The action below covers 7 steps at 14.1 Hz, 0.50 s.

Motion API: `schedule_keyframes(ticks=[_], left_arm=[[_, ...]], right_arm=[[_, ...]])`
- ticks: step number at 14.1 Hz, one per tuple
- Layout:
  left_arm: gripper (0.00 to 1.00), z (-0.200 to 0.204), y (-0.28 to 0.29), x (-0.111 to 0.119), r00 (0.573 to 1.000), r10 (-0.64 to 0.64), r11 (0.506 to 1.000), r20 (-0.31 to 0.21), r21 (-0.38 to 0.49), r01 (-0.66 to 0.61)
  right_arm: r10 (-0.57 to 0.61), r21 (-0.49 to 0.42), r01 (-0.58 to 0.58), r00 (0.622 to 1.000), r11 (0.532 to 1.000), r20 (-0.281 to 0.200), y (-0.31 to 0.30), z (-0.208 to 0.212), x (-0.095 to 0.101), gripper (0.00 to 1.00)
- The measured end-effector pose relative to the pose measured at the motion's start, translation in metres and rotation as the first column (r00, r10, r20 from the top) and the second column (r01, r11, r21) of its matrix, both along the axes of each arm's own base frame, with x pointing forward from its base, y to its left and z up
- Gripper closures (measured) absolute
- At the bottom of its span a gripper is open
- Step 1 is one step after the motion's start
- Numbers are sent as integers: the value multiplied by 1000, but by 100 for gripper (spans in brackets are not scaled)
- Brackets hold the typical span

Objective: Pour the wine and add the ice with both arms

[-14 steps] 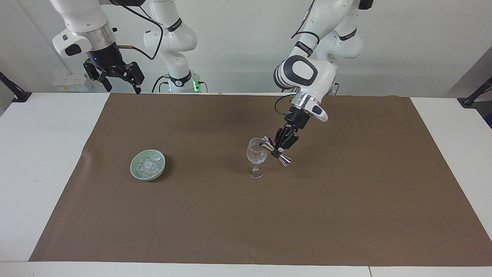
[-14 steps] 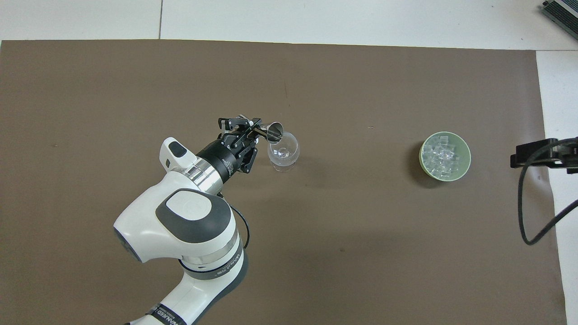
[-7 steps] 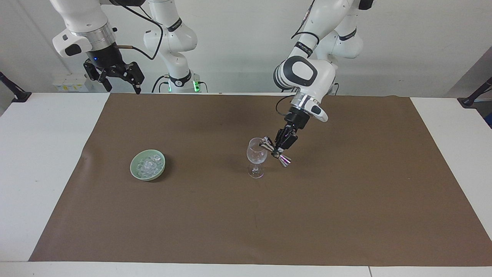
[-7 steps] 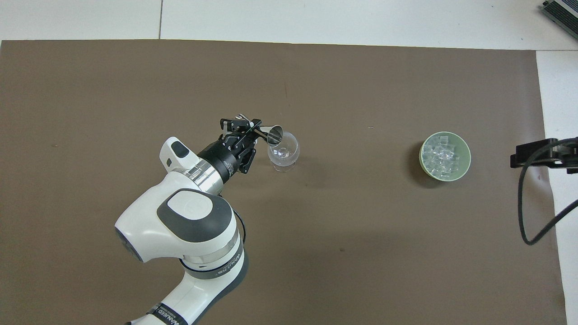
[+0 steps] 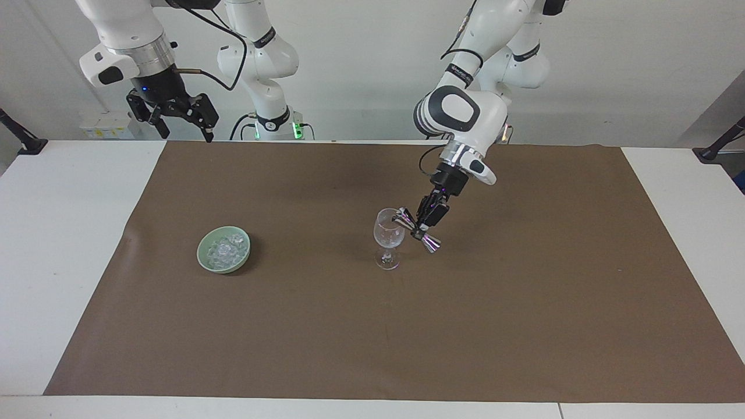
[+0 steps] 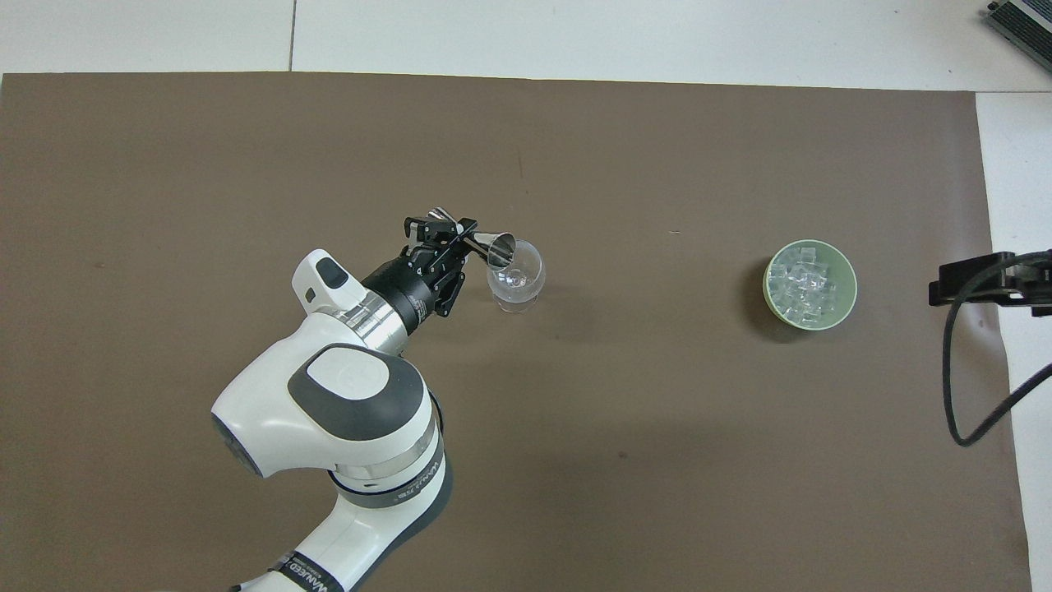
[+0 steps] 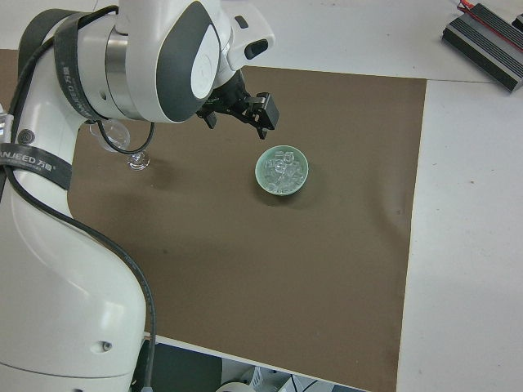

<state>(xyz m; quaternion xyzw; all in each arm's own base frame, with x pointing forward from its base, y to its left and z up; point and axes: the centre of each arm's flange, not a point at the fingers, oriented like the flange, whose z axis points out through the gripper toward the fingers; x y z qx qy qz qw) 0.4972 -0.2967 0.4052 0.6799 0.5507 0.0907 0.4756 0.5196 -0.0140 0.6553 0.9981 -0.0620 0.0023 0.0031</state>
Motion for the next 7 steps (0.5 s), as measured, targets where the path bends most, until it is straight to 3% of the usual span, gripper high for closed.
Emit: schedule_keyframes(ticks=[7], left_arm=[[79, 1, 1, 0, 999, -21, 999, 28, 38, 20]], right_arm=[[0, 0, 0, 1000, 1000, 0, 0, 0, 0, 0]])
